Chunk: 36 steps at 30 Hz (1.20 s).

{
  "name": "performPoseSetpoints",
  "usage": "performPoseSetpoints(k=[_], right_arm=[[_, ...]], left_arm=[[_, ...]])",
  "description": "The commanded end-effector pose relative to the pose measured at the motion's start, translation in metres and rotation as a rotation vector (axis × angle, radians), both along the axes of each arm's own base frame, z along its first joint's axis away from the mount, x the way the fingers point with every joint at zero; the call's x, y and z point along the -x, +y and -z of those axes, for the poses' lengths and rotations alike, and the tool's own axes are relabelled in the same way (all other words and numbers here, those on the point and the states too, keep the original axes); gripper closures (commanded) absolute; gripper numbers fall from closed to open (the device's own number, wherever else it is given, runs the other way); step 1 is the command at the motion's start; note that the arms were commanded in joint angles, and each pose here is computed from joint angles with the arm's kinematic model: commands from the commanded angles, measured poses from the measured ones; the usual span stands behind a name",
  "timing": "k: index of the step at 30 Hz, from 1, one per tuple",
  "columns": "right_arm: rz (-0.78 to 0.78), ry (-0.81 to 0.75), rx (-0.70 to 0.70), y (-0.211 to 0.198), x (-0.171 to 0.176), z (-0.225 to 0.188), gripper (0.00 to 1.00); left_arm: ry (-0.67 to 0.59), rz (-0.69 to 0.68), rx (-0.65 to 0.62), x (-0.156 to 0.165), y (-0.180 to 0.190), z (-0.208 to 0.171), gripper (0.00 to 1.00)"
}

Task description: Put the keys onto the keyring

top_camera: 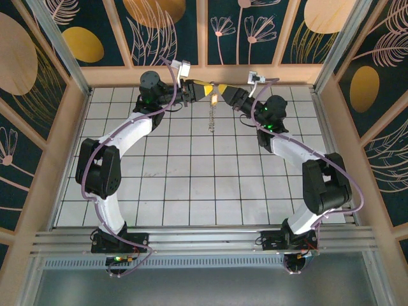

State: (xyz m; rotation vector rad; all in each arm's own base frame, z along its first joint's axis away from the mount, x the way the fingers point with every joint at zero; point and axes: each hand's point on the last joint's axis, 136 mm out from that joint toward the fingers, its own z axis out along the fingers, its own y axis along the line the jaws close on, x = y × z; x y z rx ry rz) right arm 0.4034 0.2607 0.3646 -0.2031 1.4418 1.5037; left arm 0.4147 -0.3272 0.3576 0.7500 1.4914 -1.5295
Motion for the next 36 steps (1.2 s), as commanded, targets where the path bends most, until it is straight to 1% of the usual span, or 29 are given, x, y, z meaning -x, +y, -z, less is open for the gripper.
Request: performPoseSetpoints(k=[1, 5, 8, 11, 20, 26, 34, 36], right_arm=[[-0.015, -0.079, -0.051, 0.005, 0.003, -0.026, 0.69], [-0.027, -0.076, -0.048, 0.01, 0.001, -0.024, 0.7], [-0.035, -0.074, -0.046, 0.012, 0.0, -0.023, 0.74], [-0.044, -0.076, -0.045, 0.014, 0.001, -0.023, 0.76], [-0.075, -0.078, -0.037, 0.024, 0.001, -0.022, 0.77], [-0.078, -0.073, -0.032, 0.026, 0.001, -0.018, 0.84], [-0.062, -0.065, -0.027, 0.019, 0.003, -0.013, 0.84], [-0.059, -0.064, -0.027, 0.017, 0.003, -0.012, 0.85]], left_arm=[[-0.085, 0.007, 0.038, 0.01, 0.004, -0.025, 1.0], [-0.087, 0.009, 0.038, 0.011, 0.004, -0.026, 1.0], [-0.089, 0.009, 0.036, 0.011, 0.004, -0.026, 1.0], [-0.089, 0.012, 0.035, 0.012, 0.004, -0.026, 1.0], [-0.088, 0.014, 0.033, 0.012, 0.004, -0.025, 1.0], [-0.086, 0.011, 0.031, 0.011, 0.004, -0.024, 1.0], [-0.094, 0.005, 0.022, 0.011, 0.004, -0.025, 1.0], [-0.096, 0.004, 0.023, 0.011, 0.004, -0.026, 1.0]])
